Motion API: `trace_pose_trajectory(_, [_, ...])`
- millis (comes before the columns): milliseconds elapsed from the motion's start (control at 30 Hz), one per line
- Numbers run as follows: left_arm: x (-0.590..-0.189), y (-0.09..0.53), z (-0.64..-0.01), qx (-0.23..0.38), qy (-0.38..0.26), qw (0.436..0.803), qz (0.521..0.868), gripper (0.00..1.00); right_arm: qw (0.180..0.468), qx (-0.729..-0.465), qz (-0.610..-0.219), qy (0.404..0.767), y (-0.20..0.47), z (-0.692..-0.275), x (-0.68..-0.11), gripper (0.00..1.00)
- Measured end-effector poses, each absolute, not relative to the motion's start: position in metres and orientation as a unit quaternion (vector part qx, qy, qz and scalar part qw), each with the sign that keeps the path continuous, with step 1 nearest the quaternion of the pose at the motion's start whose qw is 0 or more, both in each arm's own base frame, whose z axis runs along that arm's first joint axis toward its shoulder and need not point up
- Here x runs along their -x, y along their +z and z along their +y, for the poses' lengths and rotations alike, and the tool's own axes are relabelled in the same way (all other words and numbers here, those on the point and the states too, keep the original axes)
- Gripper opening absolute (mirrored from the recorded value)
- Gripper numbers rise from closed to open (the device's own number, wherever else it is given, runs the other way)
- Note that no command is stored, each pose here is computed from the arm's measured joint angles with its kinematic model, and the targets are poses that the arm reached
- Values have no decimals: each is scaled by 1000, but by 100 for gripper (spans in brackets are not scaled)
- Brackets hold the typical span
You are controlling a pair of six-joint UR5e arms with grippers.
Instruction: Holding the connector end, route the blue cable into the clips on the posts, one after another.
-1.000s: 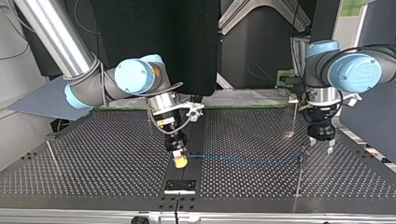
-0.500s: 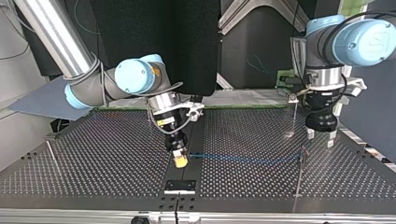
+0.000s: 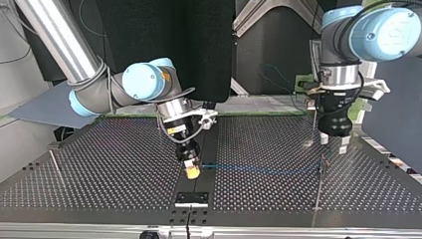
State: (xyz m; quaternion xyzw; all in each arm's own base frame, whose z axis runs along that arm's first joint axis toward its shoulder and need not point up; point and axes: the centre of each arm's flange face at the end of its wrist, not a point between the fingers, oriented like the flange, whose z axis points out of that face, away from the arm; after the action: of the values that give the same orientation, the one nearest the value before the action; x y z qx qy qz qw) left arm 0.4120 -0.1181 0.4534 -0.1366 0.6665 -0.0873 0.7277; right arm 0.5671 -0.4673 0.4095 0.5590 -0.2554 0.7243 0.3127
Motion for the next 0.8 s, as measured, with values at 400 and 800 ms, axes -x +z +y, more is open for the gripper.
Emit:
trace_pose_trajectory(400, [-405, 459, -127, 94, -51, 736, 669, 100, 311, -558, -258, 725, 409, -468, -566, 0])
trace_pose_trajectory(800, [-402, 458, -134, 66, -22, 736, 673, 100, 311, -558, -259, 724, 409, -469, -566, 0])
